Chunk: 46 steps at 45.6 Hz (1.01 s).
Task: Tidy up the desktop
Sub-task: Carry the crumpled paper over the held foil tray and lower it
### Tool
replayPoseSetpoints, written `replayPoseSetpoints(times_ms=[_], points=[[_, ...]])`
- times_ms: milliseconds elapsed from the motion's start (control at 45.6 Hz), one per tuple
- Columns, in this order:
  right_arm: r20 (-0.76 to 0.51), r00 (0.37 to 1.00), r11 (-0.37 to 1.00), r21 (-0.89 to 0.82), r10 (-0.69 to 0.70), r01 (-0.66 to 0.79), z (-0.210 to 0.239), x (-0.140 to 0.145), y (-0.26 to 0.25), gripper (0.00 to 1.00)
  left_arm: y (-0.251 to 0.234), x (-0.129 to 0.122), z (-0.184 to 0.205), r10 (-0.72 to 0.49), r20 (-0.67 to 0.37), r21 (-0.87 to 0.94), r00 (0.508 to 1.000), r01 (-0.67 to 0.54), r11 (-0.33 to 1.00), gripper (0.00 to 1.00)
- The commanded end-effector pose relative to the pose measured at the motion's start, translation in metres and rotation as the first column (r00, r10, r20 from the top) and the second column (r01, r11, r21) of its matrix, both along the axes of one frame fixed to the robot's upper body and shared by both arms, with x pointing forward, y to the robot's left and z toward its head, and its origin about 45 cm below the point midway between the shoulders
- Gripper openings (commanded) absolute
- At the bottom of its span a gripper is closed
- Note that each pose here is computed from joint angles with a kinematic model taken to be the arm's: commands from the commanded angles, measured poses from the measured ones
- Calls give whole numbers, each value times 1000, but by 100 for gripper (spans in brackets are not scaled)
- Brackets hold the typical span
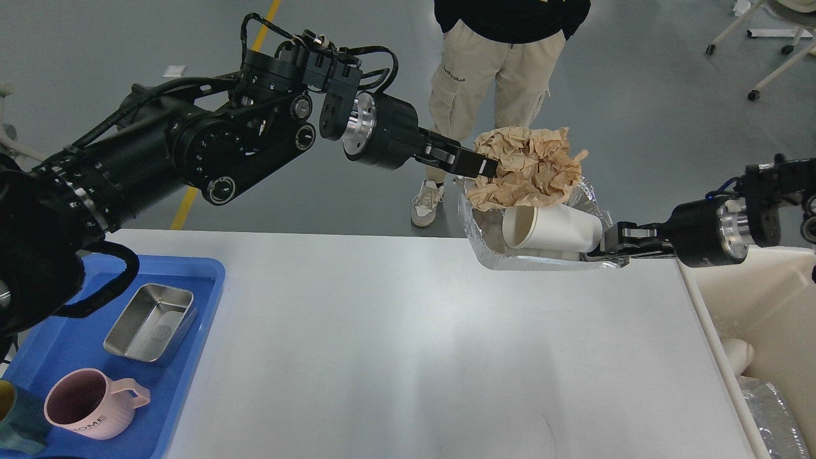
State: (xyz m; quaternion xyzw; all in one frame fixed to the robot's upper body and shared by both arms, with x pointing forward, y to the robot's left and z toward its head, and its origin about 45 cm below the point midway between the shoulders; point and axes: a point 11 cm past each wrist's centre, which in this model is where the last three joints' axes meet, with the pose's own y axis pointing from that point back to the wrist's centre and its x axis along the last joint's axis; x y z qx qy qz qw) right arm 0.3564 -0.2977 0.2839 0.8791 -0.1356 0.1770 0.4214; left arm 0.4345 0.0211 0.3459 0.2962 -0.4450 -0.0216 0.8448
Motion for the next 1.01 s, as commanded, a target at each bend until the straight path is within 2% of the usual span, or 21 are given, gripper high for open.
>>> replayPoseSetpoints(times_ms=[0, 351, 592, 745, 986], points=[[5, 1000, 1000, 3, -3, 3, 2, 0, -1, 0, 0, 0, -7, 11, -21, -4, 1000, -11, 1000, 95], [11, 1000, 1000, 7, -8, 8, 4, 1, -2, 0, -11, -5, -2, -11, -17, -28, 1000, 10, 1000, 95], [10, 999, 999, -5, -40, 40, 4, -1, -16, 0, -20, -1, 17, 10, 16, -129, 1000, -8, 992, 96], [9, 999, 999, -5, -39, 39, 4, -1, -15, 0, -6, 5, 25, 49, -25, -194, 998, -53, 980, 97], [18, 999, 999, -2, -42, 42, 7, 0, -16, 0, -14, -1, 33, 25, -24, -216, 999, -29, 976, 97]])
